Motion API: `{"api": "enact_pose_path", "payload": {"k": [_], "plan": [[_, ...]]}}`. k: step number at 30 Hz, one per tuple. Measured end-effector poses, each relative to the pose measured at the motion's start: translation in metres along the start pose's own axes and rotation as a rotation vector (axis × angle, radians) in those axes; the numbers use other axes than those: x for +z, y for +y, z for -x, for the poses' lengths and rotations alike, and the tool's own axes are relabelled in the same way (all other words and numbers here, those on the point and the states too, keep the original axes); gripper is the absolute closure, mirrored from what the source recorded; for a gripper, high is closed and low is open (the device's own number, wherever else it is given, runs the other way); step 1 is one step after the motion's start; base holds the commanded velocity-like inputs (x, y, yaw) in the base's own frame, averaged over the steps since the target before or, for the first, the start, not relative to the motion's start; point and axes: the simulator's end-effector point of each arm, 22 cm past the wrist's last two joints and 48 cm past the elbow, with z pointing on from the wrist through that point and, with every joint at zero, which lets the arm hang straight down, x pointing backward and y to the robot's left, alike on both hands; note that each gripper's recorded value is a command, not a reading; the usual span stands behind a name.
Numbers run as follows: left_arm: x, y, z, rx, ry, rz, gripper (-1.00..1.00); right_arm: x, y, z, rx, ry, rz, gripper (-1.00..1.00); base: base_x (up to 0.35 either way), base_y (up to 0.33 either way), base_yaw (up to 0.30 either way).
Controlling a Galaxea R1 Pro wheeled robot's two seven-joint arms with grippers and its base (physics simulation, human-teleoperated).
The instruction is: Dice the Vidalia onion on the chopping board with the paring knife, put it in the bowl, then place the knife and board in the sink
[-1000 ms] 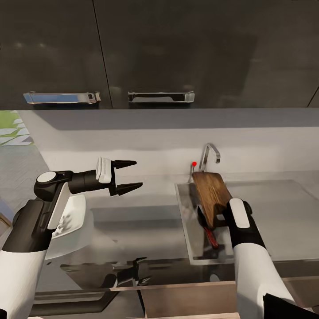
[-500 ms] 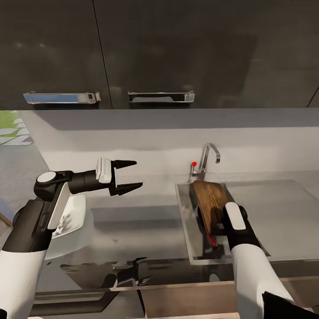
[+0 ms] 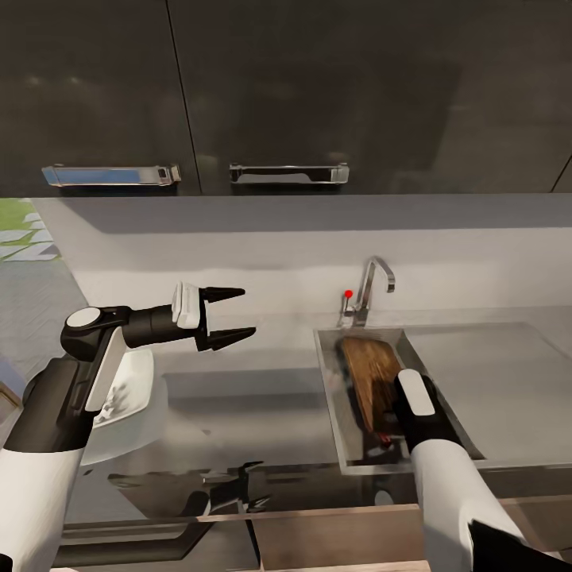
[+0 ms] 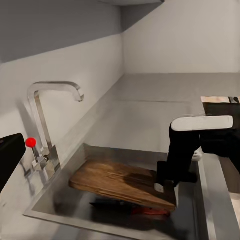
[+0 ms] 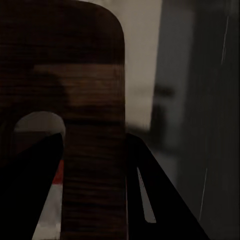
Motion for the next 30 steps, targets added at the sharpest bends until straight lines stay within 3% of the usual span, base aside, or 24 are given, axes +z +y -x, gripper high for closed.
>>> {"api": "enact_pose_path", "payload": {"k": [6,14,30], "plan": [[0.000,0.000,0.000,0.000,0.000,0.000,-1.00,0.009,-0.007,-0.008,0.022,-0.007,-0.025,1.00,0.000,0.000,0.000],[0.000,0.000,0.000,0.000,0.000,0.000,-1.00,0.019,-0.004,-0.020,-0.006,0.002,0.000,1.00,0.000,0.000,0.000],[0.000,0.000,0.000,0.000,-0.001,0.000,-1.00,0.020,-0.005,-0.021,-0.003,-0.008,0.002,1.00,0.026,0.000,0.000]]}}
